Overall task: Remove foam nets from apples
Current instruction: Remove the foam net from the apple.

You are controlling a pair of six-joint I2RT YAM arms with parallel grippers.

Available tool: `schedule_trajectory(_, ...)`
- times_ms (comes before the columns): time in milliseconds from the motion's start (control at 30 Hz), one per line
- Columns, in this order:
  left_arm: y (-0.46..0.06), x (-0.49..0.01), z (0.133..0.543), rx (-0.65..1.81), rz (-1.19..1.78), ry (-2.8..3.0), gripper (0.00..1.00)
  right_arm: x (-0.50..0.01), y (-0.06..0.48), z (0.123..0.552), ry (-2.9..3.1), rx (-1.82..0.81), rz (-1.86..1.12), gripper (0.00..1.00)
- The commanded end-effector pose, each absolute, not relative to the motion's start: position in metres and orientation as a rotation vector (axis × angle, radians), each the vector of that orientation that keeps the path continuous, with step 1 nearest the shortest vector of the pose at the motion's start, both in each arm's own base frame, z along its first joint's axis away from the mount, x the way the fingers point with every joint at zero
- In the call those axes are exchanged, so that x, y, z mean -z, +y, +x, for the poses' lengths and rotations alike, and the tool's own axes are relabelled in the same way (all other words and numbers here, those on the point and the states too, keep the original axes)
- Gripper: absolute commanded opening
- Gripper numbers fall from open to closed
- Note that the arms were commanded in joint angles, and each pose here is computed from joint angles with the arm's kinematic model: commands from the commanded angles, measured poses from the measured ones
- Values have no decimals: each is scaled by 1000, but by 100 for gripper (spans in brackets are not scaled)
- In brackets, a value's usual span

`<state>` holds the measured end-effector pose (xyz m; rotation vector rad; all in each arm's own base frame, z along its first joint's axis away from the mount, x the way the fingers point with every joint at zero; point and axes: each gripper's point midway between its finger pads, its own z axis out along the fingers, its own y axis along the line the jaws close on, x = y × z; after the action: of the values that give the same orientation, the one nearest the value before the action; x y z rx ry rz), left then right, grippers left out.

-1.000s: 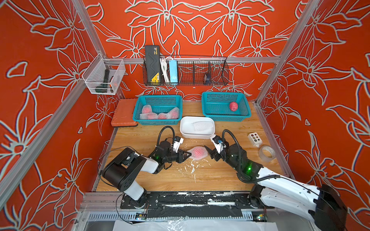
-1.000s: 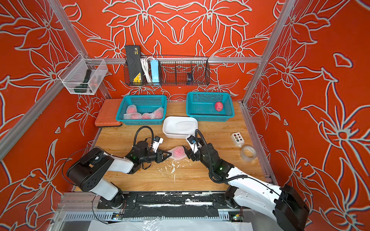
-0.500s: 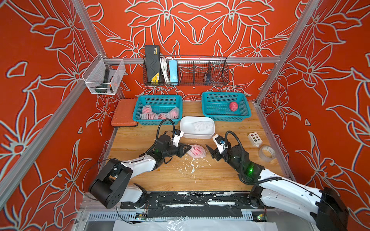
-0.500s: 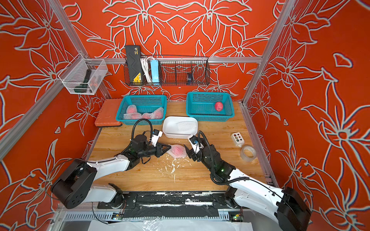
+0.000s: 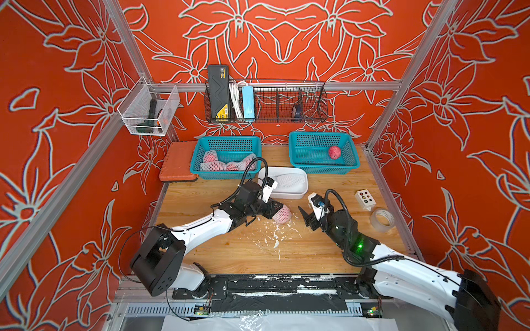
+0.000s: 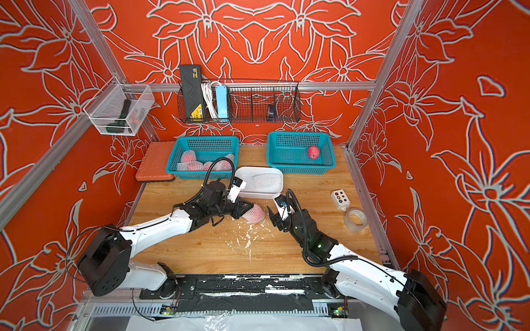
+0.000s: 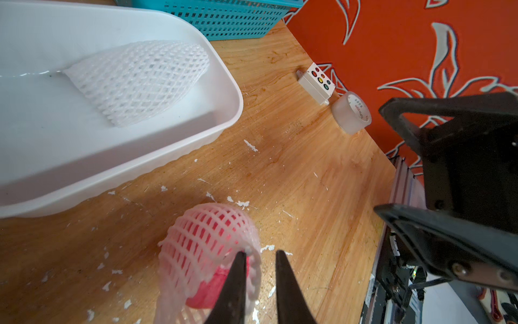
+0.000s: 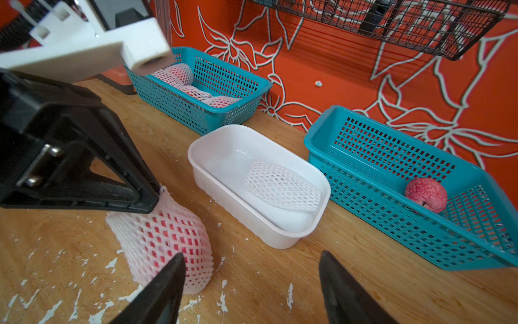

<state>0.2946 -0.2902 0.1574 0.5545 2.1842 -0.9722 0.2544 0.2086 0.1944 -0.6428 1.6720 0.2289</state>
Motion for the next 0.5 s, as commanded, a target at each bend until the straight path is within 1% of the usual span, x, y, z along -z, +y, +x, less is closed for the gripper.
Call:
schedule_trajectory(0, -296, -147, 295, 916, 611, 2257, 18, -202, 194, 259, 1658, -188, -558, 75)
schedule_trajectory(333, -324, -146, 298, 931, 689, 2252, 22, -209, 169, 258, 1615, -154, -428, 75)
schedule_trajectory(367, -329, -146, 299, 931, 705, 2254, 24, -208, 169, 257, 1614, -157, -428, 75)
schedule_trajectory(433, -337, -147, 300, 933, 732, 2250, 31, -208, 170, 258, 1620, -156, -437, 75)
schedule_trajectory(467, -340, -147, 300, 933, 742, 2249, 32, -207, 169, 258, 1625, -148, -432, 75)
